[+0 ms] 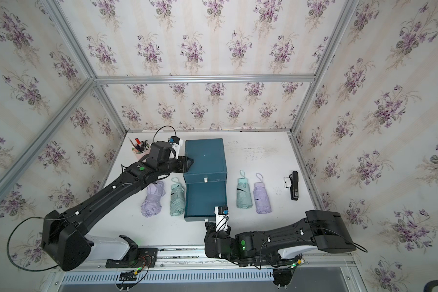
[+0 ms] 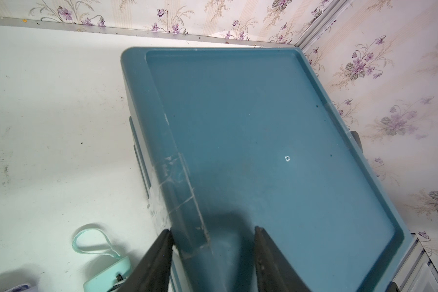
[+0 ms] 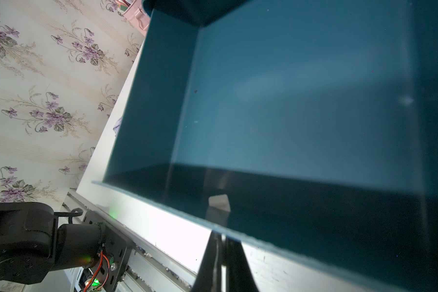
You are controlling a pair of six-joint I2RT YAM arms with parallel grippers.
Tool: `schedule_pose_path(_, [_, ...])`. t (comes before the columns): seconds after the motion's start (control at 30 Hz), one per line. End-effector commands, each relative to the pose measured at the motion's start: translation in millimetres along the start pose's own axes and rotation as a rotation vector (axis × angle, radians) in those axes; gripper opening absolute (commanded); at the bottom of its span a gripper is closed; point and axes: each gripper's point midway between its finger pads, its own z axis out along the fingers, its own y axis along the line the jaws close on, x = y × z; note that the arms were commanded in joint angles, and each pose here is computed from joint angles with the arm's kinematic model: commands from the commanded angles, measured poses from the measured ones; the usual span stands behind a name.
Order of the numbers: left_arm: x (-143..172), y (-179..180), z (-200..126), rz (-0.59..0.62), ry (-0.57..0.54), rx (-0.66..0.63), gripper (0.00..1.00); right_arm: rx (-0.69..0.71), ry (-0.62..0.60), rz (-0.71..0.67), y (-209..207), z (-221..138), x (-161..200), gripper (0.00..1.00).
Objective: Place the umbrella in the drawer by color
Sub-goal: Open the drawer in the storage box, then pick up the umbrella from the center of the board.
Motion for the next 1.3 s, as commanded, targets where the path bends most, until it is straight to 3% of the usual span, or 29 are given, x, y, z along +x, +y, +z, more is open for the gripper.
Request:
schedule_pose_path(0.0, [71, 34, -3, 0.028, 0.277, -0.137, 0.51, 0.054, 0.038, -0.036, -14, 0, 10, 0.00])
schedule_pose_path(0.07, [70, 34, -5, 0.028, 0.272, -0.133, 0.52, 0.055, 0.042, -0.034, -14, 1, 12, 0.01])
schedule_pose_path(0.23, [62, 30, -16, 0.026, 0.248, -0.127, 0.60, 0.091, 0.030, -0.062, -16, -8, 5, 0.35])
schedule_pose_path(0.4, [44, 18, -37, 0.022, 0.191, -0.096, 0.64, 0.173, -0.019, -0.128, -14, -35, -26, 0.56])
schedule_pose_path(0.6, [18, -3, -70, 0.023, 0.089, -0.022, 0.69, 0.291, -0.065, -0.201, -13, -76, -79, 0.60])
schedule_pose_path(0.83, [1, -13, -125, 0.001, -0.062, 0.024, 0.73, 0.394, -0.027, -0.104, -39, -91, -143, 0.61])
schedule_pose_path(1.1, [42, 34, -146, -0.172, -0.130, -0.116, 0.73, 0.415, 0.087, 0.092, -125, -50, -164, 0.63])
schedule_pose_path(1.27, [82, 51, -139, -0.154, -0.050, -0.153, 0.73, 0.445, 0.139, 0.119, -157, -23, -156, 0.64])
